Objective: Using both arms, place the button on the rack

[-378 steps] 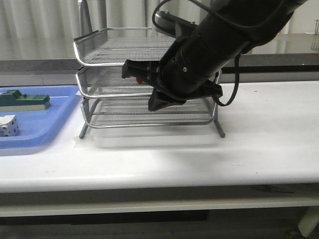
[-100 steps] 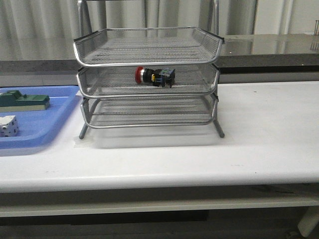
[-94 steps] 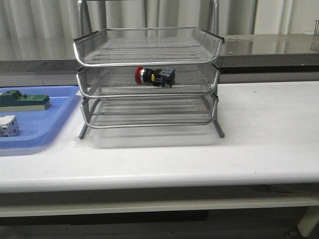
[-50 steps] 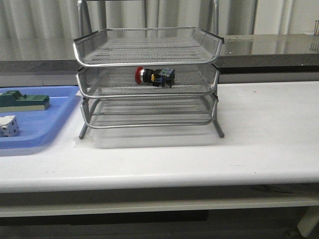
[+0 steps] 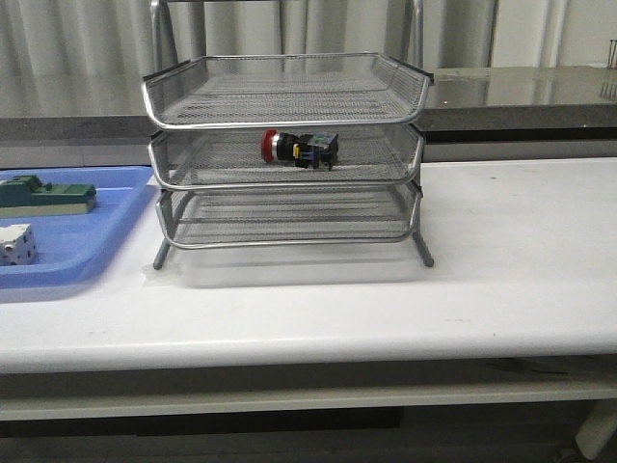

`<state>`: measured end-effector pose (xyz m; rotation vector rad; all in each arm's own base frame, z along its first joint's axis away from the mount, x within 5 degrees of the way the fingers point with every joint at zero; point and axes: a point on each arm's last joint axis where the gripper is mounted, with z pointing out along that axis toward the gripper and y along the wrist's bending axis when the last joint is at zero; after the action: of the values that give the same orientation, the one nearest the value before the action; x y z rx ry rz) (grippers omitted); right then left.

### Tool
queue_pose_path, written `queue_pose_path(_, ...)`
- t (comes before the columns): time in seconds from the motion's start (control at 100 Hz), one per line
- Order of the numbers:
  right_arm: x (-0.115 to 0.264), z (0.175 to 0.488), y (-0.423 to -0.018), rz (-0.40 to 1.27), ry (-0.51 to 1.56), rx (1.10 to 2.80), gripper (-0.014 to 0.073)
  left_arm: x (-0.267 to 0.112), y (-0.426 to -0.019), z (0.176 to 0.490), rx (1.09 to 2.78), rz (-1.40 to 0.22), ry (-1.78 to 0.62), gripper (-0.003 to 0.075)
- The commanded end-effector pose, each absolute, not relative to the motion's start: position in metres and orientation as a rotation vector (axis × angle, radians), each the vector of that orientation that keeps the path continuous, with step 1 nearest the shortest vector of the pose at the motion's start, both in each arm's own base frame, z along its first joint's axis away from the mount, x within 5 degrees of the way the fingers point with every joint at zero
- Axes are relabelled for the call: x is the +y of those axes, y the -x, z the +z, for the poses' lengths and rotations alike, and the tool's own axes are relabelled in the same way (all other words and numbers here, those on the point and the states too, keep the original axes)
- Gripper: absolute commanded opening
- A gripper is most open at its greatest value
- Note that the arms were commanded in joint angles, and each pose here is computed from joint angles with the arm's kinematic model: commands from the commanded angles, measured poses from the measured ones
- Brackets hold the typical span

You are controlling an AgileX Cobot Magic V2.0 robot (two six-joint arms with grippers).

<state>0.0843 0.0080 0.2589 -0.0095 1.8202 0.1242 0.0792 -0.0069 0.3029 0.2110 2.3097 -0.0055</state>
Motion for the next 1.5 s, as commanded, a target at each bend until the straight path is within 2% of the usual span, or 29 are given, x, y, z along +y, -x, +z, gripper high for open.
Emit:
queue_pose_path(0.0,0.006,0.265,-0.080,0.118,0.006,1.641,-0.0059,-0.008,-0.083,0.315,2.236,-0.018,-0.191,-0.0021)
queue_pose_path(0.31,0.005,0.230,-0.062,0.106,0.020,1.529,-0.0059,-0.008,-0.083,0.315,2.236,-0.018,-0.191,-0.0021)
queue_pose_path(0.6,0.004,0.211,-0.054,0.108,0.020,1.476,-0.0059,-0.008,-0.083,0.314,2.238,-0.018,-0.192,-0.0021)
queue_pose_path(1.49,0.004,0.211,-0.054,0.108,0.020,1.477,-0.0059,-0.008,-0.083,0.314,2.238,-0.018,-0.192,-0.0021)
